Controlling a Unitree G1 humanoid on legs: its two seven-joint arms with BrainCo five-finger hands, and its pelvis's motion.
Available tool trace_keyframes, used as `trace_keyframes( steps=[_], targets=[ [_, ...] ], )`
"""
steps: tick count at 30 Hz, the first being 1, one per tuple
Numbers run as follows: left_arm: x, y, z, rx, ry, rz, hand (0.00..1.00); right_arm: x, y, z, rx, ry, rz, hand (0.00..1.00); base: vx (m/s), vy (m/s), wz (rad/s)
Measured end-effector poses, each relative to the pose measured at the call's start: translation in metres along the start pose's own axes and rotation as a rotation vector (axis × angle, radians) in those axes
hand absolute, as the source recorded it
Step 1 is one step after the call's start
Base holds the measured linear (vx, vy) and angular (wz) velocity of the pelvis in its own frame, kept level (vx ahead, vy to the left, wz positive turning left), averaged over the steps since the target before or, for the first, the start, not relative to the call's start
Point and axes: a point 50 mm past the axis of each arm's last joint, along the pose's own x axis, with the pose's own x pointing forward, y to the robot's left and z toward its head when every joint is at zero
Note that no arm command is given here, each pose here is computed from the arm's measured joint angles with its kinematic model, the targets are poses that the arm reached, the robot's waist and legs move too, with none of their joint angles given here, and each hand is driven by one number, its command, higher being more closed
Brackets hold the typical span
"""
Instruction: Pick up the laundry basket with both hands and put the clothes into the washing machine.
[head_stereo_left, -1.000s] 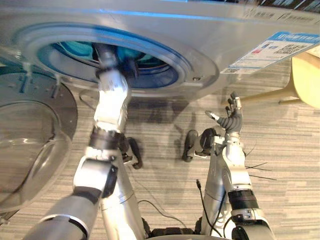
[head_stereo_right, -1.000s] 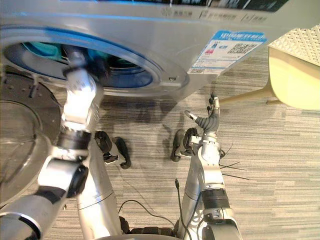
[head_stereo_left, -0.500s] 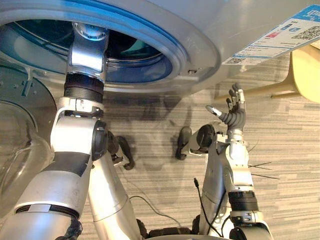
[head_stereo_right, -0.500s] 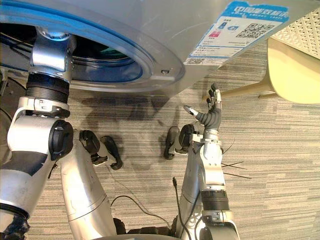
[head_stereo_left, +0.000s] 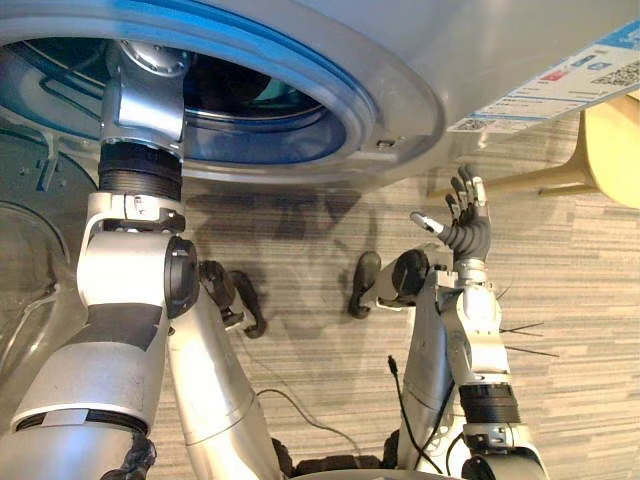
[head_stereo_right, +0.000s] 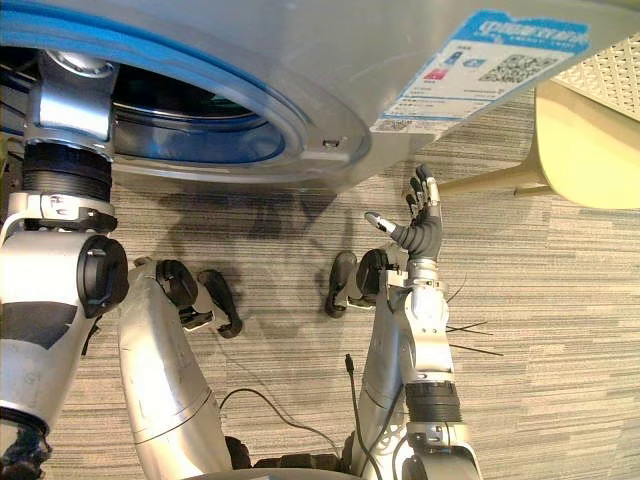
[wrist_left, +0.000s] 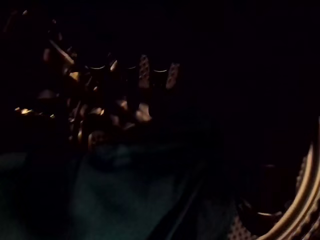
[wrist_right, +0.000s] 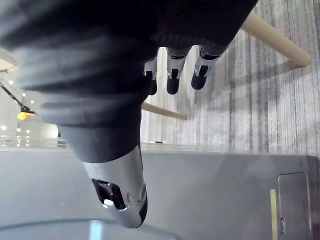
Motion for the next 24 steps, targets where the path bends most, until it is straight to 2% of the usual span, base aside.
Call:
trace_keyframes(
  steps=[3,6,9,11,12,13,14,15,17,21,23,24],
  targets=[
    [-0.019,0.003,-0.008,-0.043,-0.026,0.066,0.00,-0.006,-0.002,-0.005,0.000,0.024,-0.011,0.00,0.08,-0.021,0.08],
    [-0.075,-0.021,-0.065,-0.099,0.153,0.025,0.00,-0.023,-0.007,-0.022,-0.020,0.103,-0.029,0.00,0.14,-0.046,0.14],
    [-0.169,-0.049,-0.132,-0.191,0.480,-0.064,0.00,-0.042,-0.016,-0.043,-0.076,0.209,-0.043,0.00,0.13,-0.048,0.22],
    [-0.218,-0.055,-0.153,-0.224,0.625,-0.097,0.00,-0.051,-0.017,-0.050,-0.105,0.252,-0.030,0.00,0.14,-0.063,0.17],
    [-0.268,-0.056,-0.169,-0.250,0.765,-0.126,0.00,-0.060,-0.016,-0.058,-0.137,0.297,-0.006,0.00,0.18,-0.083,0.20],
    [-0.283,-0.055,-0.171,-0.267,0.805,-0.137,0.00,-0.064,-0.016,-0.060,-0.148,0.311,0.001,0.00,0.19,-0.083,0.20],
    [-0.323,-0.054,-0.176,-0.281,0.899,-0.175,0.00,-0.073,-0.016,-0.068,-0.172,0.362,0.017,0.00,0.16,-0.068,0.10],
    [-0.338,-0.052,-0.178,-0.288,0.937,-0.186,0.00,-0.076,-0.016,-0.071,-0.180,0.381,0.025,0.00,0.16,-0.050,0.10],
    [-0.400,-0.048,-0.176,-0.349,1.106,-0.241,0.00,-0.095,-0.020,-0.084,-0.234,0.471,0.047,0.00,0.15,-0.011,0.18],
    [-0.468,-0.047,-0.173,-0.340,1.299,-0.379,0.00,-0.128,-0.034,-0.112,-0.285,0.659,0.041,0.00,0.15,0.044,0.01],
    [-0.517,-0.041,-0.172,-0.307,1.473,-0.468,0.00,-0.156,-0.045,-0.131,-0.315,0.806,0.030,0.00,0.15,0.082,-0.10],
    [-0.527,-0.039,-0.172,-0.297,1.514,-0.491,0.00,-0.162,-0.048,-0.136,-0.324,0.844,0.031,0.00,0.13,0.071,-0.11]
  ],
)
